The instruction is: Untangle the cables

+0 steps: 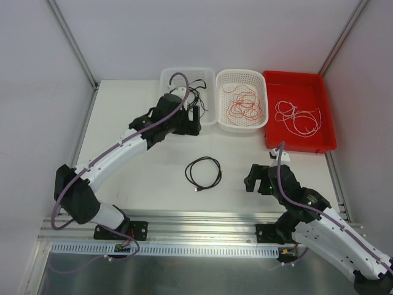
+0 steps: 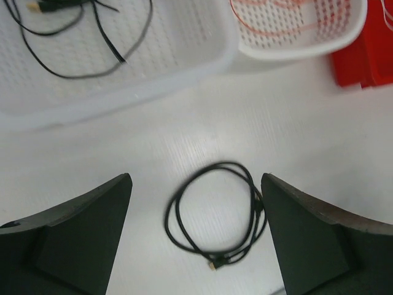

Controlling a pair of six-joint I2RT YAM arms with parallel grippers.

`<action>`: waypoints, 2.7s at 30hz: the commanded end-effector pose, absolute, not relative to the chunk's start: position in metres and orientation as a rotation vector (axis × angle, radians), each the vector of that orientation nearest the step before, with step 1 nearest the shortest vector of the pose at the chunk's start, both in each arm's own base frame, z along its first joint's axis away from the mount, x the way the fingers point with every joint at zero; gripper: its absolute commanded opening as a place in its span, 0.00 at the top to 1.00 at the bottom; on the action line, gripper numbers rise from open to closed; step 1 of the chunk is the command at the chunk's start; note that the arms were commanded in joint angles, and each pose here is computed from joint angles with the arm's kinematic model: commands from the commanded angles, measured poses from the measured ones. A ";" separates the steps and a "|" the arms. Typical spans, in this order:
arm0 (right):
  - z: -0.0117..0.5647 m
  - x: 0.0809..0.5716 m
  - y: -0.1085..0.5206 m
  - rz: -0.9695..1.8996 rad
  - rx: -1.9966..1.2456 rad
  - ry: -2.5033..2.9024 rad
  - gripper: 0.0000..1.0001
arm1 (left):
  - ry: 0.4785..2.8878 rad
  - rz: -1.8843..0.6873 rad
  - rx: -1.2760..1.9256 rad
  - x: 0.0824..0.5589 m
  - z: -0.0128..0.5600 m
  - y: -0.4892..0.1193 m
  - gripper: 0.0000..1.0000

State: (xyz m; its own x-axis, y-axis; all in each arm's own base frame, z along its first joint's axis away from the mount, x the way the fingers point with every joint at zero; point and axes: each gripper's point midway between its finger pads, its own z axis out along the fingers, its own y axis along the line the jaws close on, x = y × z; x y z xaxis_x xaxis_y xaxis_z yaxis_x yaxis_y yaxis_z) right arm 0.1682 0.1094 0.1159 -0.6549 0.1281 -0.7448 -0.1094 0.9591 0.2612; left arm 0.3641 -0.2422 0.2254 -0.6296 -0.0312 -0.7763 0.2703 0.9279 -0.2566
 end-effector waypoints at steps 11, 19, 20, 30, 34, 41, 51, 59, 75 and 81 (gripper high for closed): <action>0.127 0.161 0.118 0.467 0.023 2.242 0.03 | 2.456 -0.525 0.452 0.217 0.124 -0.308 0.18; 0.126 0.154 0.114 0.484 0.035 2.240 0.04 | 2.463 -0.367 0.789 0.199 0.077 -0.338 0.34; 0.125 0.154 0.113 0.480 0.037 2.240 0.04 | 2.463 -0.372 0.817 0.198 0.074 -0.342 0.35; 0.121 0.152 0.107 0.463 0.047 2.240 0.03 | 2.547 -0.308 0.931 0.190 0.037 -0.343 0.55; 0.122 0.153 0.106 0.457 0.050 2.238 0.03 | 2.586 -0.308 0.951 0.185 0.028 -0.342 0.65; 0.122 0.152 0.104 0.446 0.056 2.233 0.03 | 2.554 -0.372 0.941 0.181 0.060 -0.343 1.00; 0.127 0.154 0.096 0.427 0.095 2.199 0.03 | 2.308 -0.455 0.805 0.201 0.186 -0.337 1.00; 0.125 0.155 0.092 0.410 0.117 2.190 0.03 | 1.892 -0.472 0.637 0.227 0.365 -0.304 1.00; 0.122 0.156 0.116 0.496 0.026 2.220 0.03 | 1.878 -0.675 0.444 0.260 0.412 -0.269 1.00; 0.139 0.161 0.142 0.636 -0.048 2.155 0.05 | 2.020 -0.839 0.513 0.228 0.364 -0.284 1.00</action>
